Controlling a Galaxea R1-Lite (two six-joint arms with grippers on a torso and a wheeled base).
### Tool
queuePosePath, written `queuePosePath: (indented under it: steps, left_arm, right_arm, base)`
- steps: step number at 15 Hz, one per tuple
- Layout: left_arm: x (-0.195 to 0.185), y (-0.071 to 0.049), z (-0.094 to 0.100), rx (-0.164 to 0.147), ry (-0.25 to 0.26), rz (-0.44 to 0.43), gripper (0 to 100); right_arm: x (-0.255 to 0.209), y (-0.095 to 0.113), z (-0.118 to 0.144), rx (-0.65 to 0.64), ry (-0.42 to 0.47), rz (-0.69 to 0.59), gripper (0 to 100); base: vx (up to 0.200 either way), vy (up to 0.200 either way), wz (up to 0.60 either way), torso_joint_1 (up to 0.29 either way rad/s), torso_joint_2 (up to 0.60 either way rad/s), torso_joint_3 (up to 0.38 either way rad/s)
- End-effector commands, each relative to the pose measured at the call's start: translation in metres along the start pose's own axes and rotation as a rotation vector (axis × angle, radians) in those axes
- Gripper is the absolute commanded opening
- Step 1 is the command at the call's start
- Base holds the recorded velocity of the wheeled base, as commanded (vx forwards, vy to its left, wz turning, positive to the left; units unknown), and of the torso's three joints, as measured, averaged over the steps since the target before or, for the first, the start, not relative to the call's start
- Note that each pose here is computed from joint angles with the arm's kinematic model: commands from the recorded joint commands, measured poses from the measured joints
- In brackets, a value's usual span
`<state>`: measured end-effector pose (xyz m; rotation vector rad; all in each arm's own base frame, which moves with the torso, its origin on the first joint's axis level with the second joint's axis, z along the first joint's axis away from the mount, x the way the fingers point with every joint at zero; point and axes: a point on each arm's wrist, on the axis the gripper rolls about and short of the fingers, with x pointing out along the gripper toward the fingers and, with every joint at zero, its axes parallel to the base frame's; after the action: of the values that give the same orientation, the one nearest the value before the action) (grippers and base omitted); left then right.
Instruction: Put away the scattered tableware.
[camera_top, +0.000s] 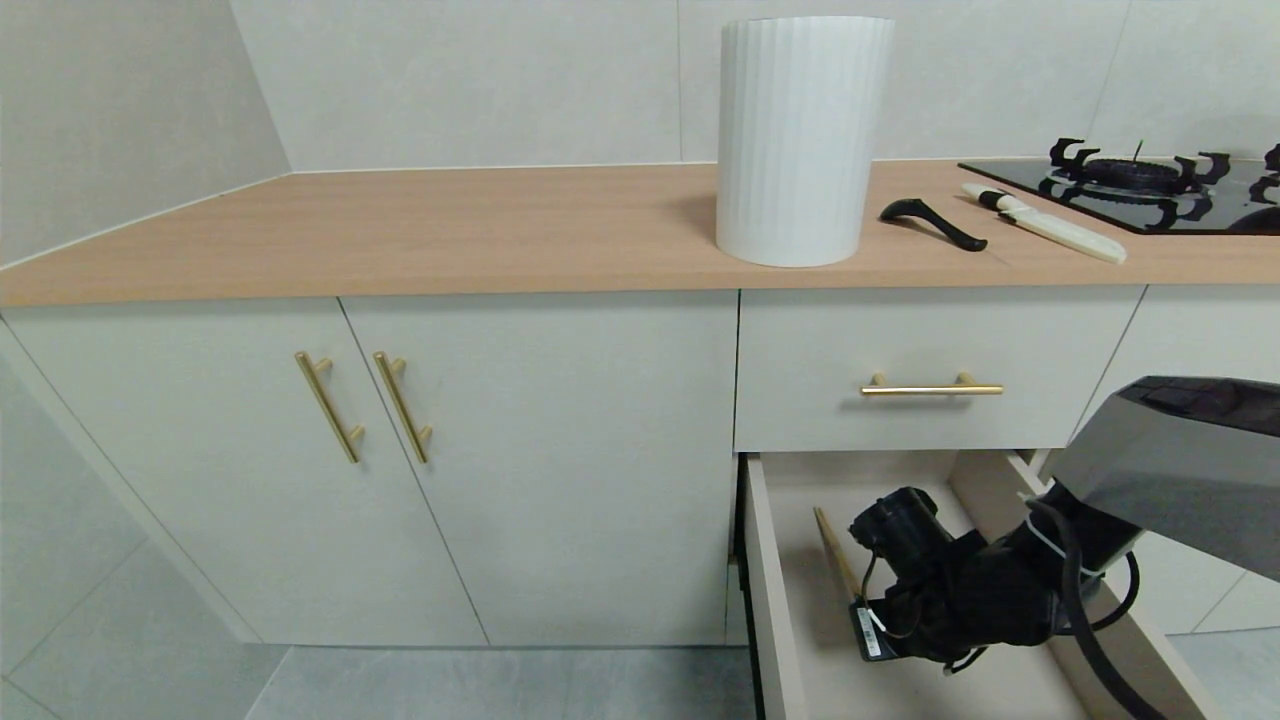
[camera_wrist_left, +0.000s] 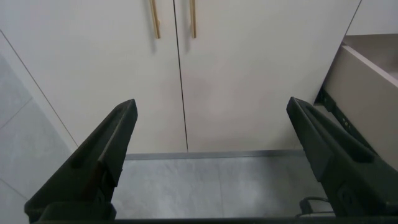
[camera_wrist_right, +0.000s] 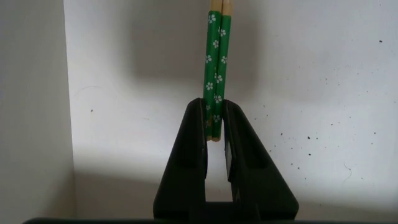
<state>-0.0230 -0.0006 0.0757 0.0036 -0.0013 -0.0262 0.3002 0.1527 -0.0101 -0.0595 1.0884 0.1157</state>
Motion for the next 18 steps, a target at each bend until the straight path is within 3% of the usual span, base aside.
queuePosePath:
  steps: [1,8,13,17,18]
  left_arm:
    - [0.000,0.000,0.000,-0.001,0.001,0.000,100]
    - [0.000,0.000,0.000,-0.001,0.001,0.000,100]
    - [0.000,0.000,0.000,0.001,0.001,0.000,100]
    - [0.000,0.000,0.000,-0.001,0.001,0.000,100]
    - [0.000,0.000,0.000,-0.001,0.001,0.000,100]
  right_arm:
    - [-0.001,0.000,0.000,0.000,-0.002,0.002,100]
    - [-0.008,0.000,0.002,0.002,-0.015,0.006,100]
    - [-0.116,-0.014,0.026,0.041,-0.241,0.076,100]
    - [-0.191,-0.045,0.033,0.064,-0.460,0.078,100]
    - [-0.191,-0.045,0.033,0.064,-0.460,0.078,100]
  base:
    - [0.000,0.000,0.00,0.000,0.00,0.000]
    - [0.000,0.000,0.00,0.000,0.00,0.000]
    - [0.000,0.000,0.00,0.000,0.00,0.000]
    - [0.000,0.000,0.00,0.000,0.00,0.000]
    - [0.000,0.000,0.00,0.000,0.00,0.000]
